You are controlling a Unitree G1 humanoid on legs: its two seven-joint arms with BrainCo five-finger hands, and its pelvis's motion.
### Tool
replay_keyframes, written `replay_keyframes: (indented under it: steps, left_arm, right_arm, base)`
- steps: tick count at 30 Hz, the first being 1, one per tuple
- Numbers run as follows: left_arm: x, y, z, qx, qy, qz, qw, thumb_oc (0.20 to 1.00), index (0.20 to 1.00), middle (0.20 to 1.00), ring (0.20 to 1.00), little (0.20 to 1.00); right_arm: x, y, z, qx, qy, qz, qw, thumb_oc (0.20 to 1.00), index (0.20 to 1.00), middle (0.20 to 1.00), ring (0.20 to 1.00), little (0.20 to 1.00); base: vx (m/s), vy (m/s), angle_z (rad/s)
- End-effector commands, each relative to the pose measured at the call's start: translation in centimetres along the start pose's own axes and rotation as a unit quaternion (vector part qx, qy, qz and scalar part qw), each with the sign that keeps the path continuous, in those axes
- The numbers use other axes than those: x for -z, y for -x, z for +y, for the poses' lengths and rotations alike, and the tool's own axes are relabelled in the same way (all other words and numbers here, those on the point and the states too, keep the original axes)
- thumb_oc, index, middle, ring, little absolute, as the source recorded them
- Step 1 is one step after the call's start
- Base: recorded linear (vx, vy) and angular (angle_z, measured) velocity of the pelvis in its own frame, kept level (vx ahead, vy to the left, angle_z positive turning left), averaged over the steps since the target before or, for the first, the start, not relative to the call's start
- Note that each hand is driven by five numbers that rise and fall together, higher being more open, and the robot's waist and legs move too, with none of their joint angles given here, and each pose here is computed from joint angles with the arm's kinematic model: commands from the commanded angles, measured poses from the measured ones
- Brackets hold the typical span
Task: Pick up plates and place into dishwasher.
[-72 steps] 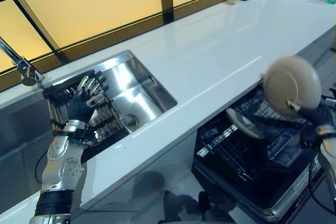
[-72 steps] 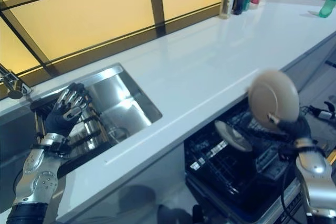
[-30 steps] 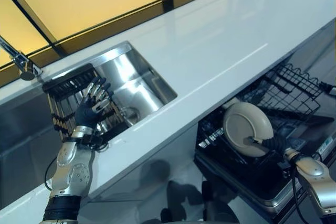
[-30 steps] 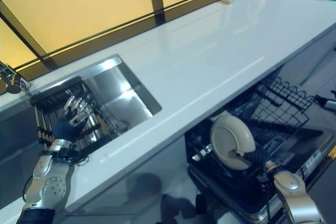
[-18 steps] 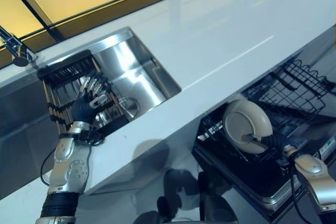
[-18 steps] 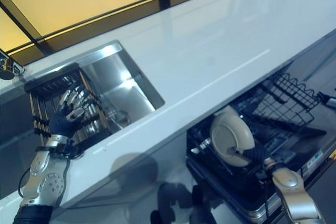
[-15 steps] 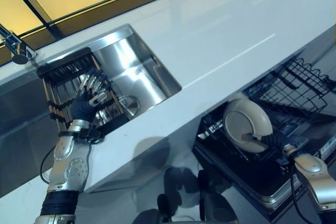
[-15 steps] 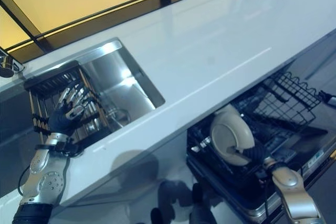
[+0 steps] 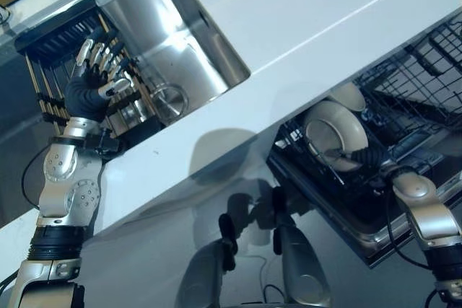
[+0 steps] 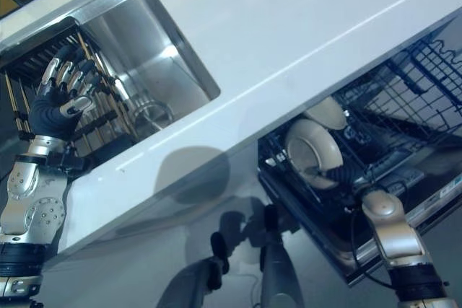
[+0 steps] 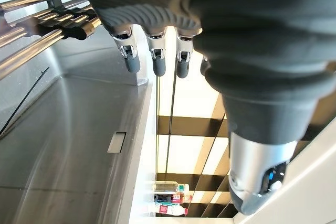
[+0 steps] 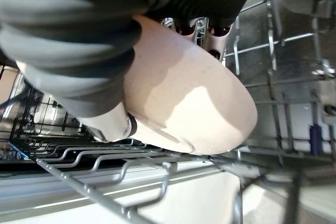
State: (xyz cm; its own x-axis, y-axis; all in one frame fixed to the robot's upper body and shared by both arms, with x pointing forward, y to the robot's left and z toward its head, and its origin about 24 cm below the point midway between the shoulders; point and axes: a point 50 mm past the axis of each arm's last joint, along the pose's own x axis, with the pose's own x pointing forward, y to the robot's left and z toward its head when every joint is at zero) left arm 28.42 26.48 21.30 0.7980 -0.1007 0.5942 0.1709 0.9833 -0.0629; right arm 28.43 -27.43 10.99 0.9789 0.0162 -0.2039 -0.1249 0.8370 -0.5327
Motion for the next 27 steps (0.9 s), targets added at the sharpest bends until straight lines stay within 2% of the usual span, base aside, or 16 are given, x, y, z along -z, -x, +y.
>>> replay_keyframes:
  steps: [1, 8, 15, 16, 17, 18, 27]
  left_arm:
    - [1.8, 0.4, -1.3, -0.016, 0.046, -0.012, 0.999, 1.000, 1.000, 1.000, 1.000, 1.000]
    - [1.6, 0.6, -1.9, -0.021, 0.055, -0.017, 0.998, 1.000, 1.000, 1.000, 1.000, 1.000]
    - [1.7, 0.9, -2.2, -0.027, 0.068, -0.019, 0.997, 1.000, 1.000, 1.000, 1.000, 1.000]
    - [1.8, 0.9, -2.3, -0.027, 0.069, -0.019, 0.997, 1.000, 1.000, 1.000, 1.000, 1.000]
    - [1.8, 0.9, -2.4, -0.027, 0.071, -0.019, 0.997, 1.000, 1.000, 1.000, 1.000, 1.000]
    - [1.7, 0.9, -2.4, -0.027, 0.072, -0.020, 0.997, 1.000, 1.000, 1.000, 1.000, 1.000]
    - [1.8, 1.2, -2.1, -0.039, 0.089, -0.018, 0.995, 1.000, 1.000, 1.000, 1.000, 1.000]
  right_arm:
    - [-0.7, -0.3, 0.0, -0.006, 0.048, 0.009, 0.999, 0.200, 0.200, 0.200, 0.200, 0.200]
    - [-0.5, -0.1, -2.4, 0.064, 0.142, 0.059, 0.986, 0.200, 0.200, 0.200, 0.200, 0.200]
    - [-0.4, -0.2, -2.5, 0.046, 0.143, 0.094, 0.984, 0.200, 0.200, 0.200, 0.200, 0.200]
    - [-0.3, -0.2, -2.4, 0.046, 0.142, 0.096, 0.984, 0.266, 0.266, 0.266, 0.266, 0.266]
    - [-0.2, -0.2, -2.3, 0.049, 0.140, 0.098, 0.984, 0.928, 0.928, 0.928, 0.928, 0.928]
    - [-0.1, -0.2, -2.3, 0.053, 0.140, 0.100, 0.984, 1.000, 1.000, 1.000, 1.000, 1.000]
    - [1.0, 0.2, -3.0, 0.080, 0.124, 0.110, 0.983, 1.000, 1.000, 1.000, 1.000, 1.000]
  base:
    - [-0.01, 0.032, 0.00]
    - [0.00, 0.024, 0.02]
    - [-0.01, 0.008, 0.01]
    - [0.00, 0.000, 0.00]
    - [0.00, 0.000, 0.00]
    - [0.00, 0.000, 0.00]
    - [0.00, 0.001, 0.00]
